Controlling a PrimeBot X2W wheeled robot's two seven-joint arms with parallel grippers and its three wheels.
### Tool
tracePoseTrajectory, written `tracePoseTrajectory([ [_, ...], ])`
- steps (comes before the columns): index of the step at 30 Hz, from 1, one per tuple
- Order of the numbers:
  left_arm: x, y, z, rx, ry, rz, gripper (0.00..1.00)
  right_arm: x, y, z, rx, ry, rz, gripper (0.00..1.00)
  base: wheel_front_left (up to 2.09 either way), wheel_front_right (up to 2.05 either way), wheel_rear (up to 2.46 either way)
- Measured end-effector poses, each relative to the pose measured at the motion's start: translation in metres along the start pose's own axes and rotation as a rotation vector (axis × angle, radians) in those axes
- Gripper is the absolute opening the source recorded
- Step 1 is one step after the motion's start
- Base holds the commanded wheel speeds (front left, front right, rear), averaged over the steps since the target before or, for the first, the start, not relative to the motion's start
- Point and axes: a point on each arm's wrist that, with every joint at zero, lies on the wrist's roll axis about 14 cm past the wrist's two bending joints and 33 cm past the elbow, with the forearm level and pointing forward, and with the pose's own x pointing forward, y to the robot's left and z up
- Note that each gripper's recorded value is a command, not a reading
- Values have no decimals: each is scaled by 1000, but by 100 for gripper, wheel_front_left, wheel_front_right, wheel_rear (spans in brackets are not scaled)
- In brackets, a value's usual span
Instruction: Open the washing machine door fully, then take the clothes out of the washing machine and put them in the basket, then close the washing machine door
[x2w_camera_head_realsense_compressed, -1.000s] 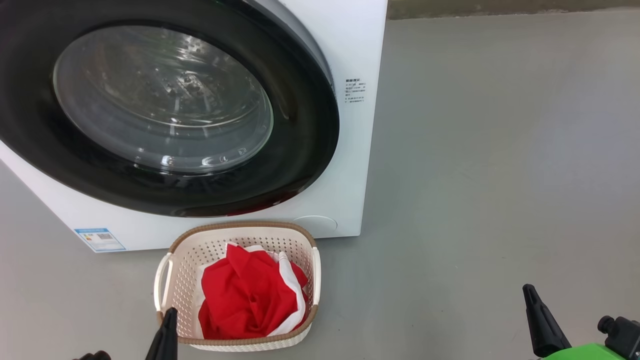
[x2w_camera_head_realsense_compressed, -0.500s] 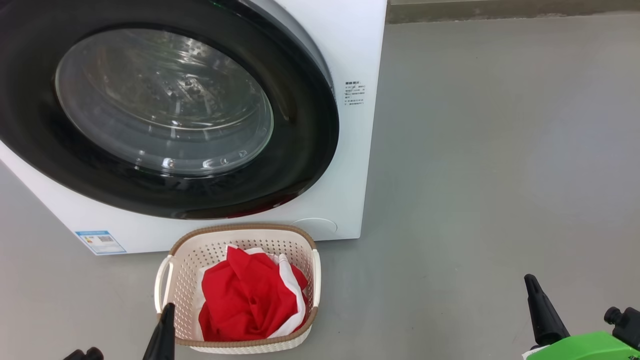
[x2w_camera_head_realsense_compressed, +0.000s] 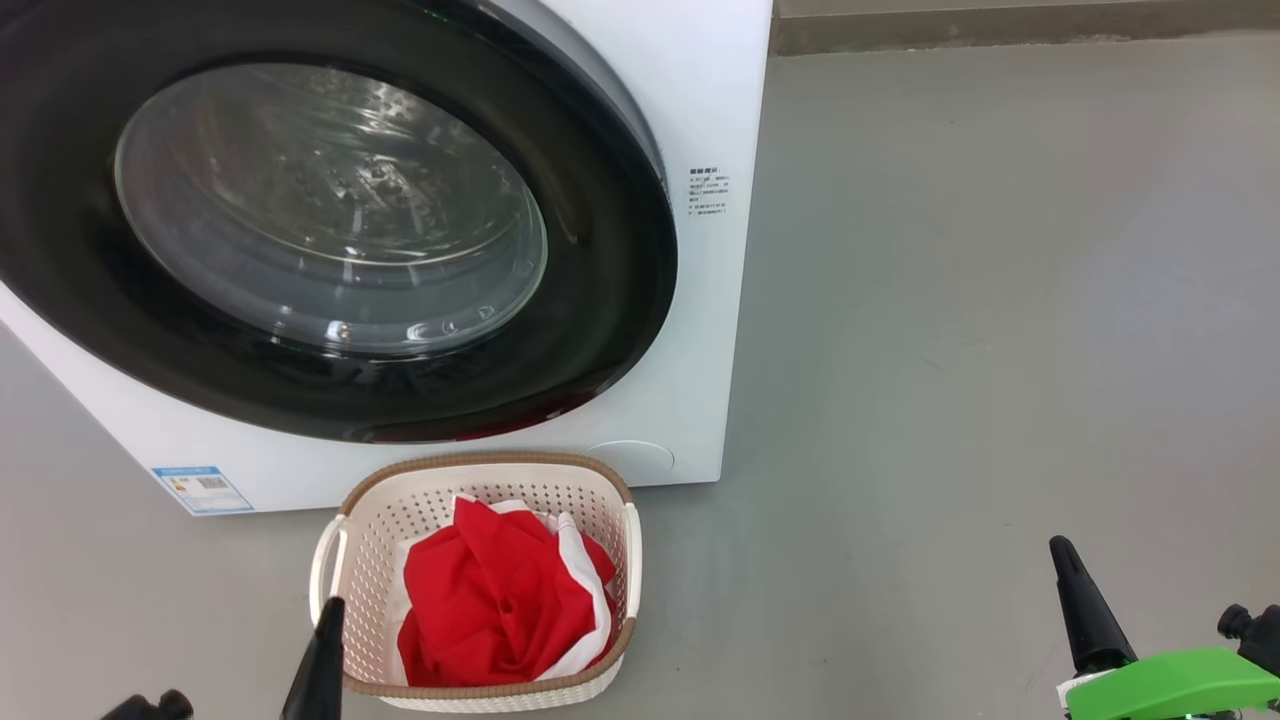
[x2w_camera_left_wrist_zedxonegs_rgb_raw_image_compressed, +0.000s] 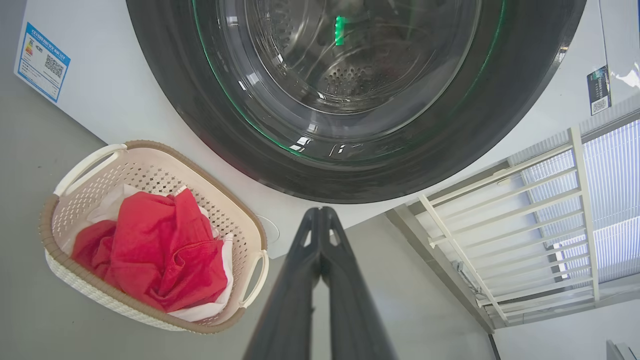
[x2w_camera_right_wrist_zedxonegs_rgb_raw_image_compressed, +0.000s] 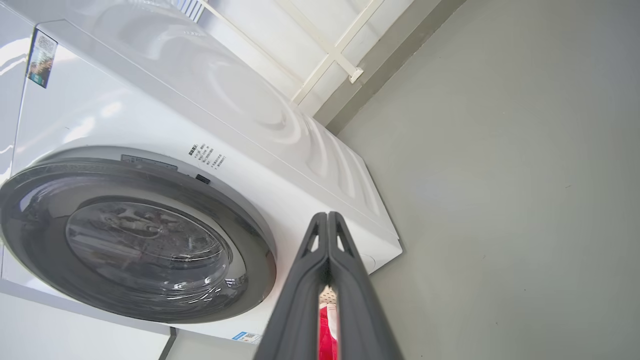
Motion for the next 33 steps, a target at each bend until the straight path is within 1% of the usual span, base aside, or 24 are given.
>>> tracePoseTrajectory([
  [20, 2, -4, 4, -200, 9, -8, 0, 7, 10, 8, 201, -5, 25, 0, 0, 0, 0],
  [28, 6, -11, 8, -279, 7, -29, 0, 8, 12, 9, 281, -1, 29, 0, 0, 0, 0],
  [33, 5, -12, 9, -330, 10, -33, 0, 12, 19, 12, 331, 1, 52, 0, 0, 0, 0],
])
